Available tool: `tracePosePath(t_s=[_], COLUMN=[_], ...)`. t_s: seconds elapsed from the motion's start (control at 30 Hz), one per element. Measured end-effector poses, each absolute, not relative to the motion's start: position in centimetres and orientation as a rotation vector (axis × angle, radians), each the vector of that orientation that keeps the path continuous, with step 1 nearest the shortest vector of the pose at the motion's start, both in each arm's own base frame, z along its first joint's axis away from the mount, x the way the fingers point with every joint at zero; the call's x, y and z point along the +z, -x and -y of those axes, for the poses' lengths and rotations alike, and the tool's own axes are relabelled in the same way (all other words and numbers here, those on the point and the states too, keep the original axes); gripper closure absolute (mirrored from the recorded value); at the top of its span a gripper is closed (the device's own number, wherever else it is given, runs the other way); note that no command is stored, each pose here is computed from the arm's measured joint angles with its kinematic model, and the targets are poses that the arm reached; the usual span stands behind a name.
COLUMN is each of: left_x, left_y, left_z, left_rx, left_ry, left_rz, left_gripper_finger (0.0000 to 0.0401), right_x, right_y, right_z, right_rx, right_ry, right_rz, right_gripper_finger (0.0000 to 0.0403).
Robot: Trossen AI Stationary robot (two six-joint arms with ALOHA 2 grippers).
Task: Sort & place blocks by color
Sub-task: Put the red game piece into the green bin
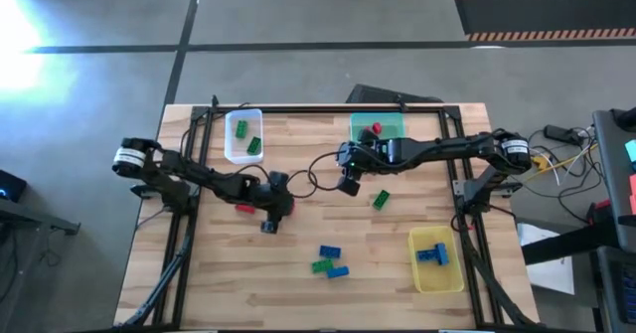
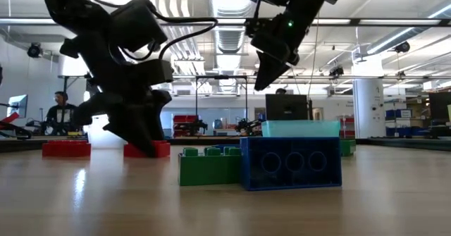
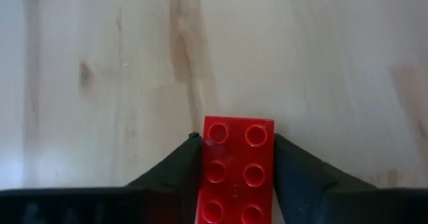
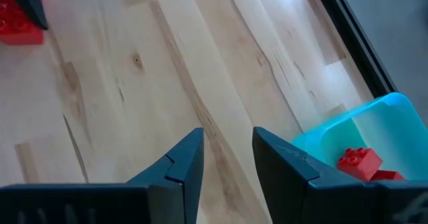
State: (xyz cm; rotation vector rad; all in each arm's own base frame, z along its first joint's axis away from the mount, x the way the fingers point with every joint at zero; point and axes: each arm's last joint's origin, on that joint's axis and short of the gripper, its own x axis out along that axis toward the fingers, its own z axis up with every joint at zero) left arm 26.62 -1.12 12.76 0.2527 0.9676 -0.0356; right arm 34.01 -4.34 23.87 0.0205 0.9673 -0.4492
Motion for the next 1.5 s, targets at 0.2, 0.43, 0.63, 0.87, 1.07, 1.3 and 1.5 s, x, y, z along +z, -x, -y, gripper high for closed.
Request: tracePosePath(t_s=[0.2, 0.43, 0.63, 0.87, 1.07, 1.3, 1.5], left_x=[13.6, 16.6, 18.6, 19.1, 19.7, 20.5, 21.4], left_y=[-27.3, -28.8, -29.1, -28.8, -28.0, -27.8, -27.4], left_z=[1.4, 3.0, 4.1, 5.6, 6.4, 7.2, 8.3], left_rx=[0.007, 0.016, -0.010, -0.063, -0.098, -0.136, -0.178], left_ry=[-0.206, -0.090, -0.031, 0.003, 0.068, 0.103, 0.114], left_rz=[-0.847, -0.525, -0.348, -0.252, -0.079, 0.004, 0.094], left_gripper_finger=[0.0277, 0.0277, 0.0277, 0.0277, 0.0277, 0.0277, 0.0277], right_x=[23.0, 20.9, 20.0, 20.4, 21.5, 23.2, 25.1], right_y=[-34.4, -34.9, -34.6, -33.7, -33.0, -33.1, -32.4], right_z=[2.8, -0.7, -4.2, -7.4, -9.1, -11.2, -13.5], right_rx=[-0.352, -0.166, -0.047, -0.018, -0.027, 0.004, -0.125], right_ry=[0.101, 0.361, 0.549, 0.701, 0.745, 0.777, 0.850], right_rz=[-0.918, -0.736, -0.532, -0.419, -0.380, -0.313, -0.293], right_gripper_finger=[0.0285, 0.0286, 0.0303, 0.0333, 0.0352, 0.0355, 0.0355])
